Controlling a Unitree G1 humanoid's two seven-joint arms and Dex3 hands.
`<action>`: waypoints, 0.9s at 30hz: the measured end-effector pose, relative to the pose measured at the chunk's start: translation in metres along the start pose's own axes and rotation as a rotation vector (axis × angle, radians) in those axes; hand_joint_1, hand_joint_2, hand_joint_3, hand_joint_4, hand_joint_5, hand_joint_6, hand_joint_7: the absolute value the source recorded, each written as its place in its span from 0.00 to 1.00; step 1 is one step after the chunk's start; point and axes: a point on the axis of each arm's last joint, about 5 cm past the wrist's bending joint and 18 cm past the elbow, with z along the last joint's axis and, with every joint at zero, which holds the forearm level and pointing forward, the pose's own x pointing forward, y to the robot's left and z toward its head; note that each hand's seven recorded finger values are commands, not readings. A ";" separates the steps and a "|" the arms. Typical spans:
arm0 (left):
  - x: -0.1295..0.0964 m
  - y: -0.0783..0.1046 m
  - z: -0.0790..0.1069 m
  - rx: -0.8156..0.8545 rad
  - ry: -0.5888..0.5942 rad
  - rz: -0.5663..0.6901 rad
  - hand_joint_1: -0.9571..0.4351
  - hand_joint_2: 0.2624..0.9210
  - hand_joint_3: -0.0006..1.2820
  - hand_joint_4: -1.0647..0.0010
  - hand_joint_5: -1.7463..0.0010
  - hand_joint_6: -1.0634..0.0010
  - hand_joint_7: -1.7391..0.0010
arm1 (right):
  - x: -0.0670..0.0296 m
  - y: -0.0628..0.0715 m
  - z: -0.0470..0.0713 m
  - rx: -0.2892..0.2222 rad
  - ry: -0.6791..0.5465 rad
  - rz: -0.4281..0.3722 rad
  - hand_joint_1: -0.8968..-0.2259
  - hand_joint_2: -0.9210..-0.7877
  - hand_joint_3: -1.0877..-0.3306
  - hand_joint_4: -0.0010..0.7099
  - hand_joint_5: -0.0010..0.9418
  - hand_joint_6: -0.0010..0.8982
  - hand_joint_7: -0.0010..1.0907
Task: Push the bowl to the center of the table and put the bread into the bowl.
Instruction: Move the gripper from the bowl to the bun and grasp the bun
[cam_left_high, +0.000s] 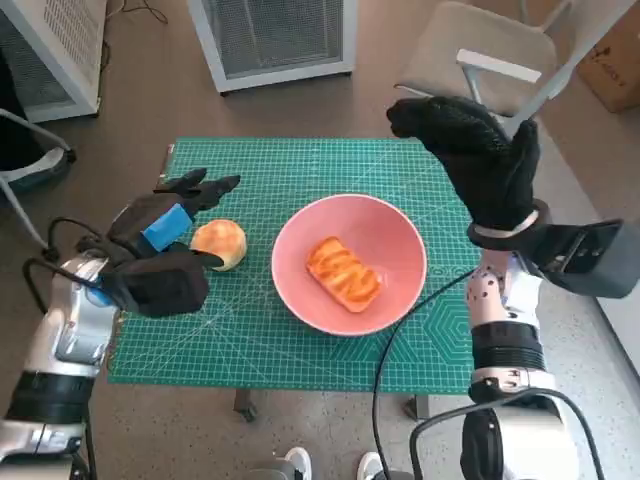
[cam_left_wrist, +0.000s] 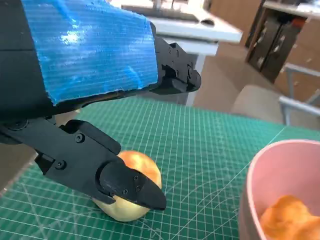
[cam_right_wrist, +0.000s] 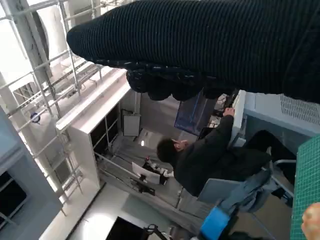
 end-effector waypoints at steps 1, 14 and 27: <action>0.002 -0.001 0.000 0.000 0.005 -0.004 0.38 0.83 0.01 0.88 1.00 0.73 1.00 | -0.0001 0.000 0.000 -0.001 0.000 0.000 0.32 0.00 0.52 0.30 0.00 0.00 0.56; 0.017 -0.014 -0.004 -0.009 0.063 -0.033 0.38 0.83 0.00 0.89 1.00 0.73 1.00 | -0.0011 -0.002 0.002 -0.009 0.000 -0.002 0.36 0.00 0.52 0.30 0.00 0.00 0.55; 0.022 -0.024 -0.010 0.016 0.121 -0.083 0.43 0.83 0.00 0.88 1.00 0.73 1.00 | -0.0018 -0.002 0.003 -0.029 -0.012 -0.004 0.39 0.00 0.51 0.30 0.00 0.00 0.55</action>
